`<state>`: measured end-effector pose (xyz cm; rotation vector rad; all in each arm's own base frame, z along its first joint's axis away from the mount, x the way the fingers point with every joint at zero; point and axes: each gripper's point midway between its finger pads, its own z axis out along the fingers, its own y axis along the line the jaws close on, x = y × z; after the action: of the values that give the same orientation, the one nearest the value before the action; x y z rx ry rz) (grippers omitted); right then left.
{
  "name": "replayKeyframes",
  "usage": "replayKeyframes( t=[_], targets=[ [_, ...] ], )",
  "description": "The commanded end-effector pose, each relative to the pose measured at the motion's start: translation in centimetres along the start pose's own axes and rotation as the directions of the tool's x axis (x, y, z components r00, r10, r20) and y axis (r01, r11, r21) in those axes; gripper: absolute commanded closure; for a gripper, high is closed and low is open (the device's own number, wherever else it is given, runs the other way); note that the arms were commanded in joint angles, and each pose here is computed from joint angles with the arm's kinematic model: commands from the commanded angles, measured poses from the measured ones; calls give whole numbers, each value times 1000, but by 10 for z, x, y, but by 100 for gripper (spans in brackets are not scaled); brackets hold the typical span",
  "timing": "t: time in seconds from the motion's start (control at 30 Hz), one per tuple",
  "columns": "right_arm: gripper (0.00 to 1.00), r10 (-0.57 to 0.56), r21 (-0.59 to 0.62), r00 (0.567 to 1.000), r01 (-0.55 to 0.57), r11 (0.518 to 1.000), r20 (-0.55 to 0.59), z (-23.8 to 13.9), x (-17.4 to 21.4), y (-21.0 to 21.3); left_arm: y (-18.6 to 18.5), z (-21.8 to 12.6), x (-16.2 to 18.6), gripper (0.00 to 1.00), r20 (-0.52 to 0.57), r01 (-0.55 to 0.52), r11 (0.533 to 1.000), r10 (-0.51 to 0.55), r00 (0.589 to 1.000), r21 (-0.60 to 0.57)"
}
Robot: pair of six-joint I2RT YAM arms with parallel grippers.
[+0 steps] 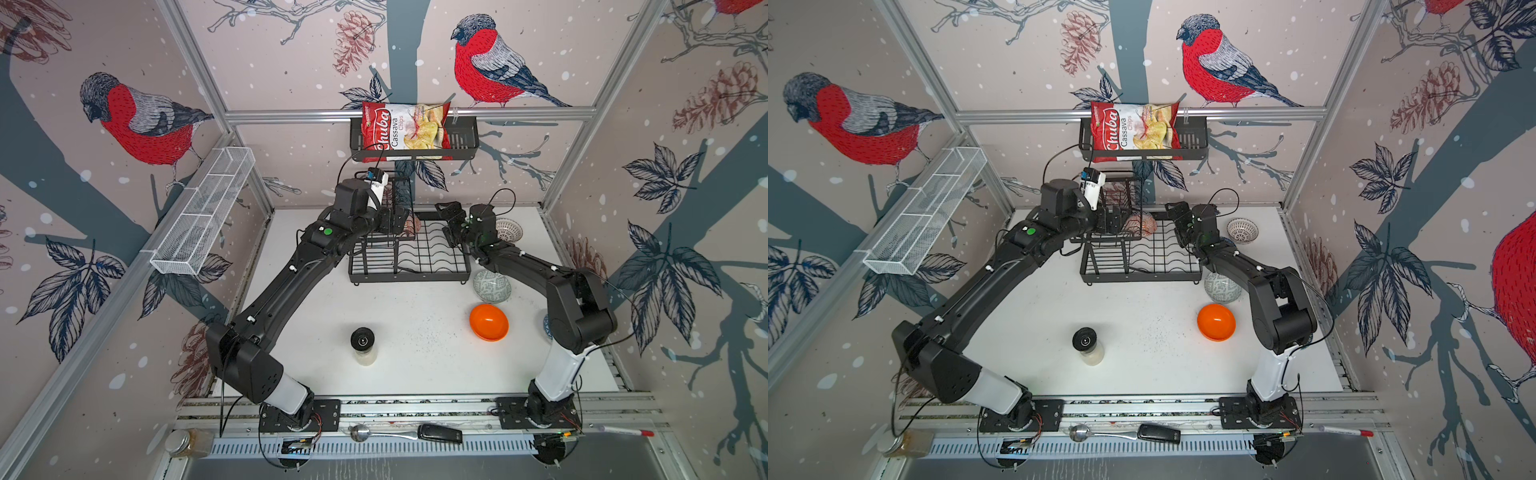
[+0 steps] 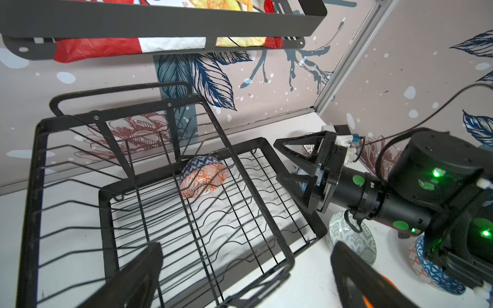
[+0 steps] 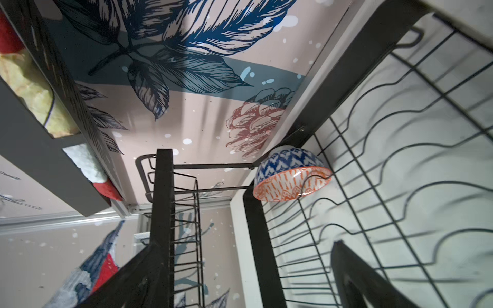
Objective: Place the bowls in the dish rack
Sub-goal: 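Open the right gripper and lift it off the bowl, then move the right gripper toward the green-patterned bowl while the left arm shifts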
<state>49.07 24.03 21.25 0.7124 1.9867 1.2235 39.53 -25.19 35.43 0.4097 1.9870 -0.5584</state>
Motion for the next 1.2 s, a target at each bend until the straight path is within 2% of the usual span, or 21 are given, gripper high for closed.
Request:
replayKeyframes(
  t=[0.0,0.13,0.23,0.33,0.47,0.53,0.63,0.77,1.17],
  targets=[
    [0,-258,110,965,261,959,-43,-22,2,-11,-14,-9,5,2,2,18,1000,-18,1000,-13],
    [3,-423,190,902,431,882,-83,-40,-3,-22,-37,-17,14,2,3,30,1000,-30,1000,8],
    [10,-510,294,849,526,798,-135,-51,-7,-42,-51,-17,25,2,0,51,998,-51,999,32],
    [17,-550,394,819,566,724,-164,-65,-11,-66,-59,-14,39,2,-9,75,996,-74,997,41],
    [28,-569,471,806,571,672,-165,-83,-15,-91,-68,-8,50,2,-12,91,995,-91,996,49],
    [34,-570,487,805,569,662,-165,-87,-16,-100,-72,-4,53,2,-16,85,995,-85,996,51],
    [37,-559,491,806,574,656,-195,-85,-12,-112,-78,0,56,2,-23,94,993,-93,995,67],
    [50,-553,521,804,576,630,-219,-84,-10,-131,-91,3,62,2,-38,119,986,-115,993,118],
    [69,-525,519,799,594,614,-292,-62,0,-155,-70,17,80,2,-73,133,991,-134,988,-16]
  ],
)
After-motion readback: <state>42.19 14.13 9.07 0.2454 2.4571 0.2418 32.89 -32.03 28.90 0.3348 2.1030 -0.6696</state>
